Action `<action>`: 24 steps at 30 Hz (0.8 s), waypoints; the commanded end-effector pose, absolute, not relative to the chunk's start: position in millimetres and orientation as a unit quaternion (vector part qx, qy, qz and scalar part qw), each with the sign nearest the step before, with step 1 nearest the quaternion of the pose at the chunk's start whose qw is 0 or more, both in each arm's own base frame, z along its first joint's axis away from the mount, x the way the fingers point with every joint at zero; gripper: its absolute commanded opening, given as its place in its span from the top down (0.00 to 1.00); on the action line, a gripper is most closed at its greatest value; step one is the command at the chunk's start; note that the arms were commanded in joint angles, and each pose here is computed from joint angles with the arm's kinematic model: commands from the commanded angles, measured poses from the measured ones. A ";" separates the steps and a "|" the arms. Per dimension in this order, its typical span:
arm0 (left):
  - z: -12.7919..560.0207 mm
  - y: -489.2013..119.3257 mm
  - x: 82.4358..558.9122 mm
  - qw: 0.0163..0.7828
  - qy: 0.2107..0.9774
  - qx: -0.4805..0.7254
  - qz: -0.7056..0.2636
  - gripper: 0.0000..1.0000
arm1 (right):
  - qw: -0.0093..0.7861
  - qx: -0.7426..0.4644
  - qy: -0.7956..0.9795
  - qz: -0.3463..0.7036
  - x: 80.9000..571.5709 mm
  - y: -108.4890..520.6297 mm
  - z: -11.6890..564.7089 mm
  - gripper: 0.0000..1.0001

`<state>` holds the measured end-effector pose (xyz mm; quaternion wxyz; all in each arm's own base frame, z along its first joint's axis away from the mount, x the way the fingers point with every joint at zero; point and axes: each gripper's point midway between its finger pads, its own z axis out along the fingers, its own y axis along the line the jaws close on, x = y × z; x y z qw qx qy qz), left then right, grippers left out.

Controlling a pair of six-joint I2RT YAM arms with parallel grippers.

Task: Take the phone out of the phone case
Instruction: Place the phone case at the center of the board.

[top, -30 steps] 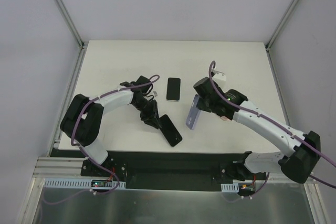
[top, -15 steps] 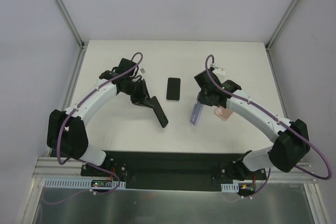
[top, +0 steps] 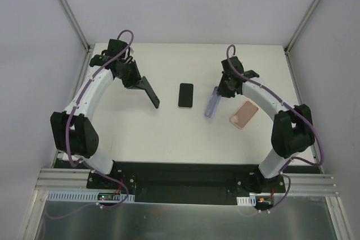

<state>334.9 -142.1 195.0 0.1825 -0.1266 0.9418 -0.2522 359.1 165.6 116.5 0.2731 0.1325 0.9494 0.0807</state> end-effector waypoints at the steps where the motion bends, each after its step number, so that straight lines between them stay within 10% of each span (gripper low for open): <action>1: 198.4 -104.9 366.5 0.218 0.954 -0.134 -0.153 1.00 | 0.288 0.125 0.939 0.142 405.9 166.8 123.4 0.74; 4: 183.8 -87.3 377.1 0.204 0.961 -0.153 -0.107 1.00 | 0.270 0.147 0.944 0.121 418.4 145.8 111.8 0.45; 7: 179.9 -79.0 389.0 0.205 0.958 -0.176 -0.098 1.00 | 0.264 0.166 0.947 0.075 412.9 121.7 111.7 0.36; 24: 171.6 -91.2 511.7 0.281 0.872 -0.219 -0.336 1.00 | 0.259 0.160 0.950 0.068 261.7 92.8 98.6 0.32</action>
